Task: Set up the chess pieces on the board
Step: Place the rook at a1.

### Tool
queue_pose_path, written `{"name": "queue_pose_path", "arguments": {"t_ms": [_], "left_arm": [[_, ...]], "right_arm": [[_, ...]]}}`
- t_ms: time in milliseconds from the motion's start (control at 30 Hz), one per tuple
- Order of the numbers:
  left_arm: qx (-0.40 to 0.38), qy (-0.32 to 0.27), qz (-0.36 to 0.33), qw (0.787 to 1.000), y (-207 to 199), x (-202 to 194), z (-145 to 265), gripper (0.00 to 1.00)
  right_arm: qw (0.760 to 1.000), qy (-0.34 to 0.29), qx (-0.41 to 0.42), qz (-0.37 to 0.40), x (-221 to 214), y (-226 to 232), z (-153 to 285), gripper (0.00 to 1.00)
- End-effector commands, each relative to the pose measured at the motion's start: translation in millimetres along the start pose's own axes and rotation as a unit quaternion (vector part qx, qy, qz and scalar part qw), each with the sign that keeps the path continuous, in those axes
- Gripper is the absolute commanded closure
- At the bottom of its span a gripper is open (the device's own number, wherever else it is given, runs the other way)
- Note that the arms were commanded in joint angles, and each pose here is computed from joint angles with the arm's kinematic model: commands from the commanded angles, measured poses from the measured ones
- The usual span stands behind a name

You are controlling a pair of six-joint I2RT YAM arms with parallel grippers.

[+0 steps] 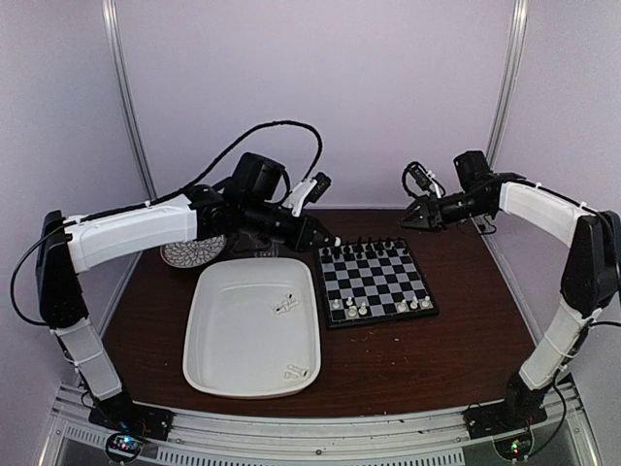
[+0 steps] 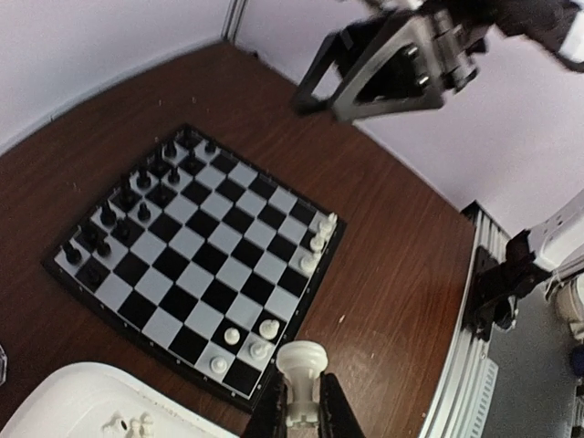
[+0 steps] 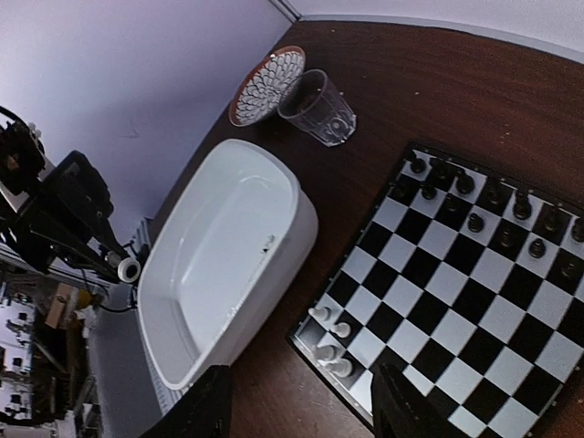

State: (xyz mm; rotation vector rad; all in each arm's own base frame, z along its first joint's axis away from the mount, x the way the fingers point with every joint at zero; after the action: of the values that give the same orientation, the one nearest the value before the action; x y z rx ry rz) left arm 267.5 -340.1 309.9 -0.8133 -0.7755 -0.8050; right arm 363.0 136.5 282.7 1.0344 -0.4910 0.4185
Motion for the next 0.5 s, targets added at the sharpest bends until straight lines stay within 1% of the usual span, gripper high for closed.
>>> {"name": "queue_pose_path", "arguments": {"t_ms": [0, 67, 167, 267, 367, 467], "left_arm": [[0.000, 0.145, 0.006, 0.989, 7.7, -26.2, -16.5, 0.96], [0.007, 0.177, 0.005, 0.984, 10.0, -27.6, -22.2, 0.96], [0.009, 0.225, -0.004, 0.974, 8.6, -30.4, -34.0, 0.96], [0.003, 0.266, -0.023, 0.964, 3.2, -34.4, -49.6, 0.96], [0.005, 0.308, -0.037, 0.951, -1.0, -40.5, -66.5, 0.96], [0.024, 0.348, -0.062, 0.935, -5.4, -45.9, -80.6, 0.96]], "right_arm": [[0.983, 0.072, -0.150, 0.081, -43.3, -5.3, 26.1, 0.44], [0.976, 0.067, -0.187, 0.091, -54.0, -11.5, 30.7, 0.44], [0.967, 0.063, -0.219, 0.113, -66.4, -14.1, 34.6, 0.44], [0.956, 0.061, -0.254, 0.133, -66.4, -13.8, 41.1, 0.44], [0.952, 0.061, -0.264, 0.139, -66.1, -14.8, 42.5, 0.44], [0.951, 0.067, -0.269, 0.140, -68.5, -18.2, 41.6, 0.44]]}}
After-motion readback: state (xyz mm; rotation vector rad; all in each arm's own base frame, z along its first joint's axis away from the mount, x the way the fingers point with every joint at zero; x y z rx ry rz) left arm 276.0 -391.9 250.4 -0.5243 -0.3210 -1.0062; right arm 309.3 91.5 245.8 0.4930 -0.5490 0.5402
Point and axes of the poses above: each gripper's point midway between its finger pads, its own z axis back along the fingers, its own y axis along the line the jaws close on, x = y × z, the point moved 10 cm from there along z, back along the fingers, and after that the axes turned 4 degrees about -z, right-handed, at the moved point
